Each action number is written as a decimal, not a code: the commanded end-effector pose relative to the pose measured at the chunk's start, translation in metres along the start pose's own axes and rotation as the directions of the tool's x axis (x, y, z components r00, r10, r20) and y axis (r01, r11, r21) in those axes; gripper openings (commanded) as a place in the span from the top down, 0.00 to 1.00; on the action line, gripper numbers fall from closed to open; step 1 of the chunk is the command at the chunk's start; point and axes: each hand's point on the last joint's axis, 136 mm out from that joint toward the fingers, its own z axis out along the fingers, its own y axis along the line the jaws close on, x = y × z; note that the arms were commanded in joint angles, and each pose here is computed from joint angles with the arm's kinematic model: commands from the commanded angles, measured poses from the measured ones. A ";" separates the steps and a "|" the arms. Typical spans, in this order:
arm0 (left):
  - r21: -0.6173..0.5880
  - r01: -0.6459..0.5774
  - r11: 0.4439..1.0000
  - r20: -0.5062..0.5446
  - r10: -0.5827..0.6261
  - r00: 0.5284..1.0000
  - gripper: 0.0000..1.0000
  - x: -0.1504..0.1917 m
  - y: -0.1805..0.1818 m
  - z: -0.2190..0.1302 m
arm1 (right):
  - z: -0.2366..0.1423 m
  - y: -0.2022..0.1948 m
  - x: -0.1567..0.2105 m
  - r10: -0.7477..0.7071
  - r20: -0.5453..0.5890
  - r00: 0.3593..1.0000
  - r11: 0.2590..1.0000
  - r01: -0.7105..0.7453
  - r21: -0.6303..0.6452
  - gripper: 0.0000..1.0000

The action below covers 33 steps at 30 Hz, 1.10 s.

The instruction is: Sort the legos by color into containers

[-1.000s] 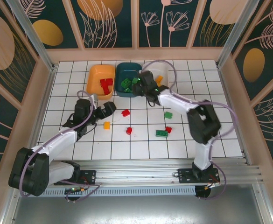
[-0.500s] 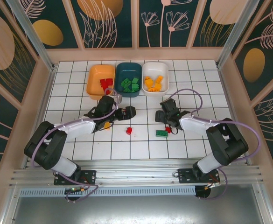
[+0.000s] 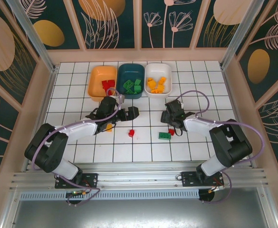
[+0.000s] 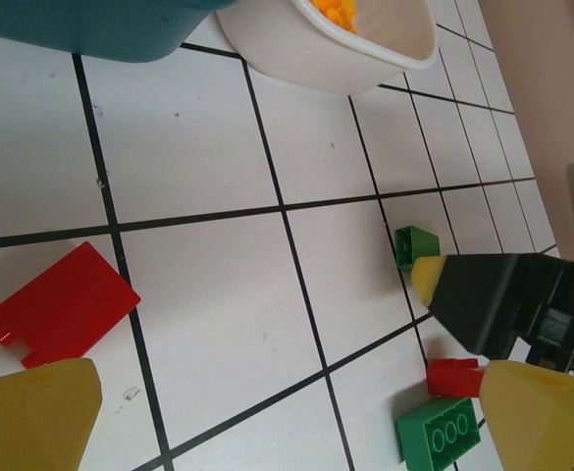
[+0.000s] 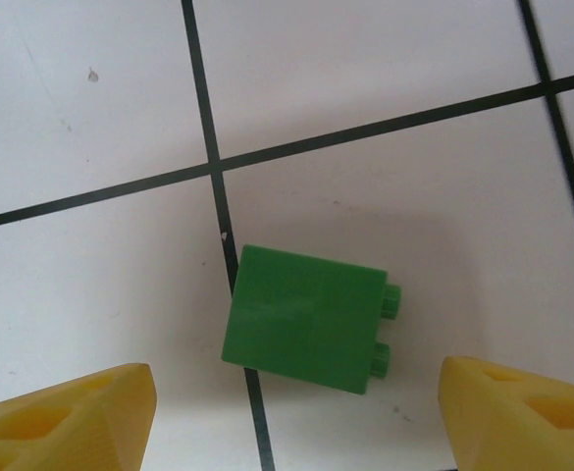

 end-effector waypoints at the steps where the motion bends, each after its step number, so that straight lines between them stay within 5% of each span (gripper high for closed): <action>1: -0.010 -0.020 1.000 0.022 0.020 1.000 0.01 -0.007 -0.003 -0.004 | 0.008 0.011 -0.005 0.035 -0.003 0.999 0.999 -0.035 -0.039 0.24; 33: -0.051 -0.043 0.998 0.056 0.045 0.997 0.01 -0.019 -0.004 -0.012 | 0.020 0.011 -0.042 -0.007 0.126 0.992 0.999 0.001 0.044 0.59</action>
